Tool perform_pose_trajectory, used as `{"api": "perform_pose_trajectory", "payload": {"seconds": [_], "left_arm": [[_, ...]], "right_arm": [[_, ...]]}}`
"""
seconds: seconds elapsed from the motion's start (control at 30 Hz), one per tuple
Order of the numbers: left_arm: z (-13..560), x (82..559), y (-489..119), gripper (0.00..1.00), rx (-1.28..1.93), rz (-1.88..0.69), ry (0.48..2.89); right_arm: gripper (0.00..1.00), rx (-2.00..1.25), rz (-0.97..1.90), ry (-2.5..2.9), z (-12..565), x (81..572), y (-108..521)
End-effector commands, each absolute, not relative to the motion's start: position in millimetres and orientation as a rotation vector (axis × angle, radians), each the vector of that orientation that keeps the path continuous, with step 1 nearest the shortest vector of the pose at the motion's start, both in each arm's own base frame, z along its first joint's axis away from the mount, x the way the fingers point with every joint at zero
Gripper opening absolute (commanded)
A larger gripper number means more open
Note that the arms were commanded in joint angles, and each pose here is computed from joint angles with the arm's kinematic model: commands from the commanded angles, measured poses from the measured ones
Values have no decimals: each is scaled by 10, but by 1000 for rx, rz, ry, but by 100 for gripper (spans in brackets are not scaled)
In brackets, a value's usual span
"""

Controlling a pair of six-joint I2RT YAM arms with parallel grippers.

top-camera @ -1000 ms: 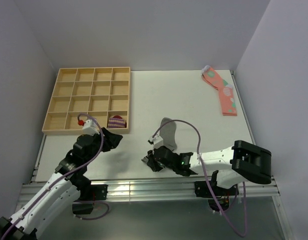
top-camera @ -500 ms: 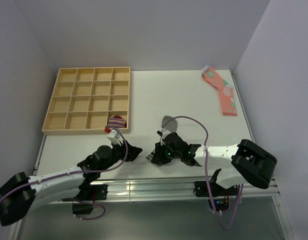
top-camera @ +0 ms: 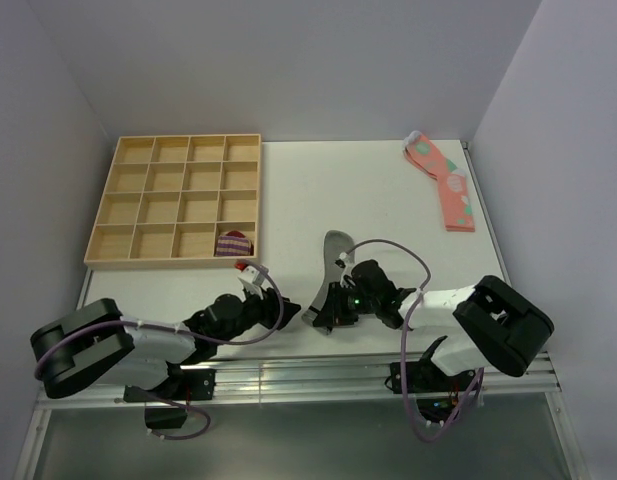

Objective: Roll the socks
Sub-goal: Roll the sock at the center of the board.

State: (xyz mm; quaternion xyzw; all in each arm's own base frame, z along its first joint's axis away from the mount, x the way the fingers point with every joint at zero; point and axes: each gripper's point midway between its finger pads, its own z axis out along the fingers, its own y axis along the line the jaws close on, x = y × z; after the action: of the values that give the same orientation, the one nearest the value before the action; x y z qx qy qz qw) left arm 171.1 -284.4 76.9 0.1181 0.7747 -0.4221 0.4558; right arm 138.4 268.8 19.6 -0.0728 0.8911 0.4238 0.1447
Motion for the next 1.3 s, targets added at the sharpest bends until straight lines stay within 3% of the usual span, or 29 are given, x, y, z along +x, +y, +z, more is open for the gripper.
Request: {"api": "perform_pose_trajectory", "payload": {"seconds": [0.0, 0.53, 1.13, 1.27], "left_arm": [[1063, 1702, -3102, 51, 368, -1128, 1779], [700, 1715, -3335, 50, 511, -1043, 1844], [551, 1600, -3522, 46, 580, -1094, 1855], [506, 1627, -3538, 35, 564, -1081, 1875]], "right_arm": [[26, -162, 1303, 2571, 206, 1346, 2616], [26, -79, 1462, 2563, 251, 1360, 2502], [26, -54, 1457, 2591, 196, 1393, 2470], [26, -50, 1447, 2593, 193, 1409, 2464]]}}
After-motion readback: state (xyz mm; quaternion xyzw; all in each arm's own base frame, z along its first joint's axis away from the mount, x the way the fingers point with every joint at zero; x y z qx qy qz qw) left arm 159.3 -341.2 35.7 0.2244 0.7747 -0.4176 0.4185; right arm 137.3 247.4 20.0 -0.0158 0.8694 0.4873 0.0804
